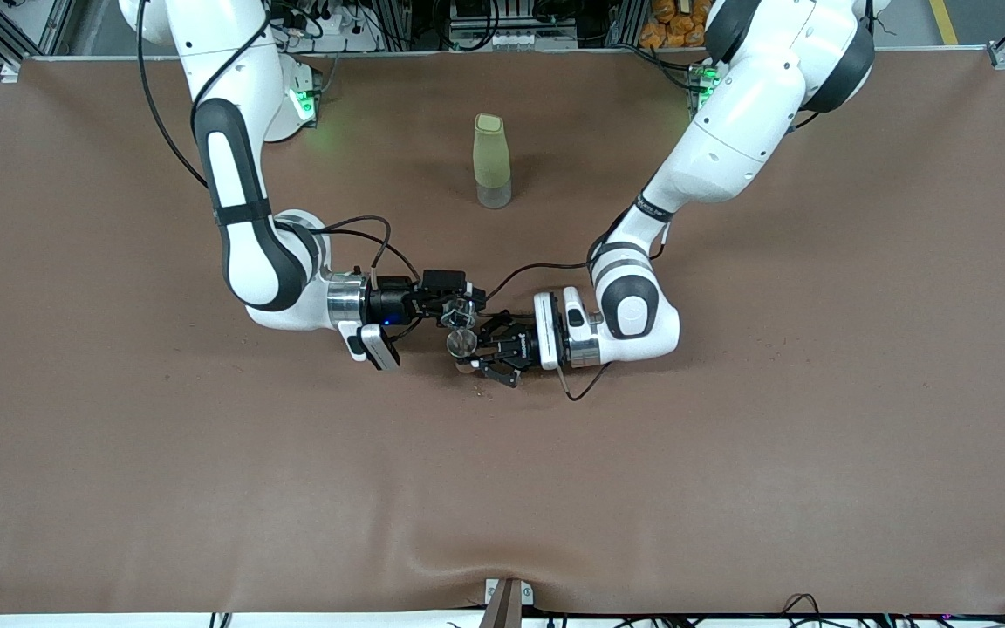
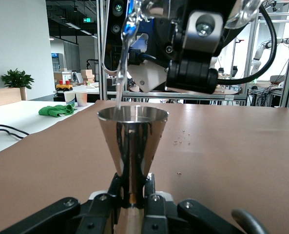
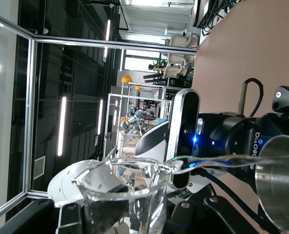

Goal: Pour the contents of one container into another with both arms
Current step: 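Tilt the beaker with the right gripper, pouring liquid into the jigger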

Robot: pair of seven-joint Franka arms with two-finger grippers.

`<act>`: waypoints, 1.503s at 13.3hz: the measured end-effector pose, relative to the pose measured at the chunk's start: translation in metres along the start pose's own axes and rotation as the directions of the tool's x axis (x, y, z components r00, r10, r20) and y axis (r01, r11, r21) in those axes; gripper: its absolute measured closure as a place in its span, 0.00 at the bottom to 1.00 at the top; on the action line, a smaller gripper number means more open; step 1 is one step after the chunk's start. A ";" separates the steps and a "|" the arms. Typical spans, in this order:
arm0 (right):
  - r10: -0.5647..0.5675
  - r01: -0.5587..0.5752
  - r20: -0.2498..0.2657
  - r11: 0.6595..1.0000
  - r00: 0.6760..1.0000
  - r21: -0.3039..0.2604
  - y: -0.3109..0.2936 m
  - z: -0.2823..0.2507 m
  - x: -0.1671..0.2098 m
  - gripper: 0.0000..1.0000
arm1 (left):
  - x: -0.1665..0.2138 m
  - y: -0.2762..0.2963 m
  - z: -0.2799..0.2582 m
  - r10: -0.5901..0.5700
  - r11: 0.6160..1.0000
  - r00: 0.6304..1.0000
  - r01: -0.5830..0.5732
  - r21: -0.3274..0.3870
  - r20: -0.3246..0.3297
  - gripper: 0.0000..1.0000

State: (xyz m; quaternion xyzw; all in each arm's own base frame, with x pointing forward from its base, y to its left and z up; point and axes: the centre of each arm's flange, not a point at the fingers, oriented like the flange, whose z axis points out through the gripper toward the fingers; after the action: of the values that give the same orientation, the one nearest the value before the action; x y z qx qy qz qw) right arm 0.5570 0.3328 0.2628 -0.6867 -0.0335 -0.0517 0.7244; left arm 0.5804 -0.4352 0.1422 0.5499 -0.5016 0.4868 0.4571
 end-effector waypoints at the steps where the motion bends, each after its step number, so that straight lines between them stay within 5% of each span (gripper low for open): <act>1: 0.018 -0.018 0.000 1.000 1.000 0.000 0.000 0.000 0.000 0.85 | 0.000 0.000 0.000 0.000 1.000 1.000 0.000 0.000 0.000 0.79; 20: 0.239 -0.239 0.002 0.971 0.971 0.008 -0.006 0.002 0.005 0.85 | -0.001 -0.001 -0.002 0.001 1.000 1.000 -0.001 0.005 0.006 0.79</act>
State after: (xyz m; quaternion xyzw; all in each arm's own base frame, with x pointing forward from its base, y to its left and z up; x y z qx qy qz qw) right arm 0.5610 0.3339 0.2697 -0.6829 0.0490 0.0365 0.7280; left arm 0.5817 -0.4328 0.1412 0.5523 -0.5020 0.4865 0.4542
